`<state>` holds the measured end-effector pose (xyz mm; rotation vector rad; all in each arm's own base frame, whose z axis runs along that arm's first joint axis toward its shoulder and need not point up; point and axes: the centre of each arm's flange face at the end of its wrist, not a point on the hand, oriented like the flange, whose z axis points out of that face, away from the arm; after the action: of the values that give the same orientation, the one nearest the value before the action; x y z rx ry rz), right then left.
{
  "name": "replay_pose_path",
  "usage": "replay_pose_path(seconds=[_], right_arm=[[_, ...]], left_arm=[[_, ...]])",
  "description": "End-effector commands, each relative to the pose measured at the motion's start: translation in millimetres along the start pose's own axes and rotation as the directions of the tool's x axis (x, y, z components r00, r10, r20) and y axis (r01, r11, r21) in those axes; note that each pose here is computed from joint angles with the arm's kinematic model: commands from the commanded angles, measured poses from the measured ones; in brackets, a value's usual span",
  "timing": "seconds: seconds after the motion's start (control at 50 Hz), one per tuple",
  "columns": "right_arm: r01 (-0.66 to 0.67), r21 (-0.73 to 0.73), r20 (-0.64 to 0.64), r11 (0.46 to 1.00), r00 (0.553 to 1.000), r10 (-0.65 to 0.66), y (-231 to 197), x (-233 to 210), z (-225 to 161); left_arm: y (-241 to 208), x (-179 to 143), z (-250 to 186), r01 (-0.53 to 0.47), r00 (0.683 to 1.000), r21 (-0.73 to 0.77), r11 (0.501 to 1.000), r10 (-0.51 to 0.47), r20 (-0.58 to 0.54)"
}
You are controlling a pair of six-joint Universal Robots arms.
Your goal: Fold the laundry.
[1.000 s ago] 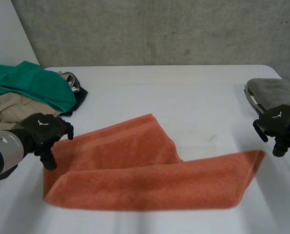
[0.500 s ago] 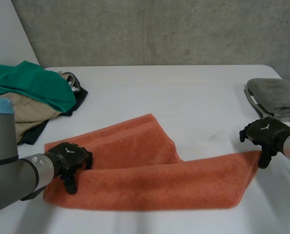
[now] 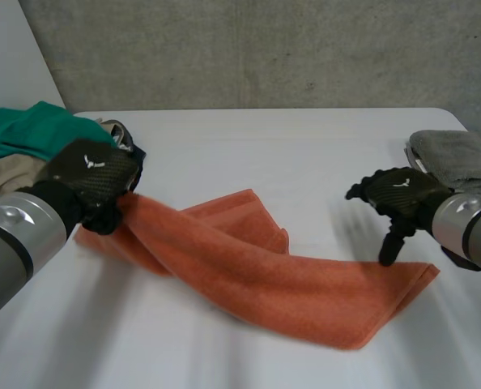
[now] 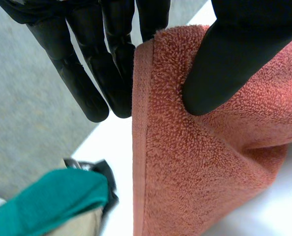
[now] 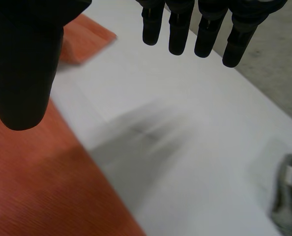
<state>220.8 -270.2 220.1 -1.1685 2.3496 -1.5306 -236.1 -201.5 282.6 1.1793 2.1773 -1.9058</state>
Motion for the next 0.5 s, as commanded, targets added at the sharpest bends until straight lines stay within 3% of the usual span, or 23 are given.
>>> replay_pose_path(seconds=[0.02,0.32,0.4,0.5], right_arm=[[-0.109,-0.078,0.13,0.991,0.984,0.118,-1,-33,8],[-0.24,-0.108,0.174,0.965,0.951,0.256,21,-69,43],[-0.25,-0.025,0.148,0.968,0.957,0.251,9,-61,56],[-0.239,0.196,0.101,0.951,0.97,0.223,-43,-41,70]], left_arm=[[-19,-2,-11,-0.029,0.999,0.064,0.998,0.028,0.022],[-44,-16,-23,-0.03,0.996,0.157,0.987,0.016,0.09],[-50,-25,-16,-0.032,0.992,0.208,0.978,0.006,0.124],[-65,-55,35,-0.068,0.978,0.356,0.932,-0.007,0.206]])
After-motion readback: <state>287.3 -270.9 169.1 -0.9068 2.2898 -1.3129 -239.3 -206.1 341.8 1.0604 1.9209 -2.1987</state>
